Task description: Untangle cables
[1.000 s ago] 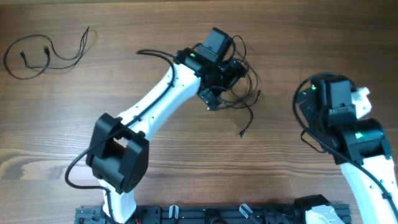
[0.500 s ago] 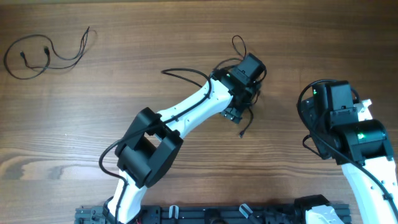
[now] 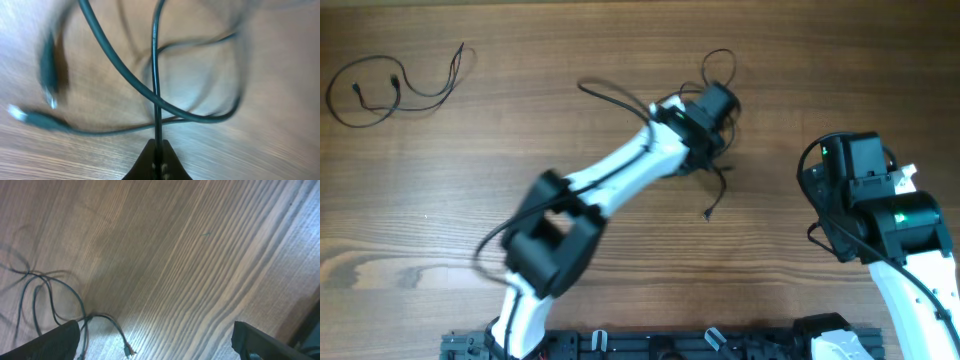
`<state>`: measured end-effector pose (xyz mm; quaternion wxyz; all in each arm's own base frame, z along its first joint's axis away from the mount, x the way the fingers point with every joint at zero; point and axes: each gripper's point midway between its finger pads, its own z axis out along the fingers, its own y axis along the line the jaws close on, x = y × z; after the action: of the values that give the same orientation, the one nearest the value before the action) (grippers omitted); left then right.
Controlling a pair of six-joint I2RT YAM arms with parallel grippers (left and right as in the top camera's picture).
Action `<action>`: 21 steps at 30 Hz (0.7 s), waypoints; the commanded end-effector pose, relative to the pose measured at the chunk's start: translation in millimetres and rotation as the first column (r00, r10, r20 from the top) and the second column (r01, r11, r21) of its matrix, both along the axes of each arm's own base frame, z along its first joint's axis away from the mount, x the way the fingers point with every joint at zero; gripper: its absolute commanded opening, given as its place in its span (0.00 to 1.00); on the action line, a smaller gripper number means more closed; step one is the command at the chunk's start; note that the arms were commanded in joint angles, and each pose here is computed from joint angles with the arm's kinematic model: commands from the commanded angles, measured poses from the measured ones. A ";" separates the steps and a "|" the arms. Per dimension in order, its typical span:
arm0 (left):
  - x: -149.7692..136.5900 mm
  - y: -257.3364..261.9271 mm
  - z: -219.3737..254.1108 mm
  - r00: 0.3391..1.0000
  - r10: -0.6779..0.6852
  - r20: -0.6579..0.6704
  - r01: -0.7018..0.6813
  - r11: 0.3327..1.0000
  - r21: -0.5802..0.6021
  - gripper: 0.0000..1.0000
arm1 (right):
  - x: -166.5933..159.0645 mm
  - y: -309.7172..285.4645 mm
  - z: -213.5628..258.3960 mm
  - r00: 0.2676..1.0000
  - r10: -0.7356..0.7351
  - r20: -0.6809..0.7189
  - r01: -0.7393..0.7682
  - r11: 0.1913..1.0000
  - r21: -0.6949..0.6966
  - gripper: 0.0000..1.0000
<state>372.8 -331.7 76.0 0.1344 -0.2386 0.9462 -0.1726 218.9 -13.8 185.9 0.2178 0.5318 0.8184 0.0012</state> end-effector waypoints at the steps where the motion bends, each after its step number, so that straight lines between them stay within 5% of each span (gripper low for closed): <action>1: 33.8 41.9 138.1 0.929 -0.156 0.335 0.163 0.987 0.010 0.04 | 11.7 9.0 -11.4 1.000 -0.007 -0.025 0.008 0.999 0.048 1.00; 6: 35.3 110.9 236.6 0.830 -0.151 0.537 0.156 0.987 0.038 0.08 | 46.8 39.9 -42.1 0.996 0.047 -0.070 -0.034 0.983 0.182 1.00; 14: 45.0 152.2 235.6 0.831 -0.149 0.535 0.088 0.986 0.139 0.11 | 85.7 113.3 -88.5 0.854 0.520 -0.024 -0.462 0.777 0.427 1.00; 15: 48.0 159.9 235.4 0.834 -0.134 0.535 0.069 0.988 0.141 0.20 | 85.7 113.3 -94.2 0.845 0.534 -0.037 -0.469 0.772 0.428 1.00; 18: 52.4 180.3 227.6 0.856 -0.102 0.507 0.028 0.988 0.151 0.80 | 86.4 112.0 -103.7 0.838 0.541 -0.063 -0.468 0.774 0.427 1.00; 21: 53.3 190.0 203.9 0.895 -0.098 0.435 0.021 0.984 0.180 0.91 | 101.7 112.1 -101.6 0.848 0.530 -0.013 -0.482 0.781 0.397 1.00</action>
<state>420.5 -150.6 299.1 0.3791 -0.1445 0.8980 -0.1706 314.7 96.8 88.3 0.0473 0.3313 0.9252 0.1790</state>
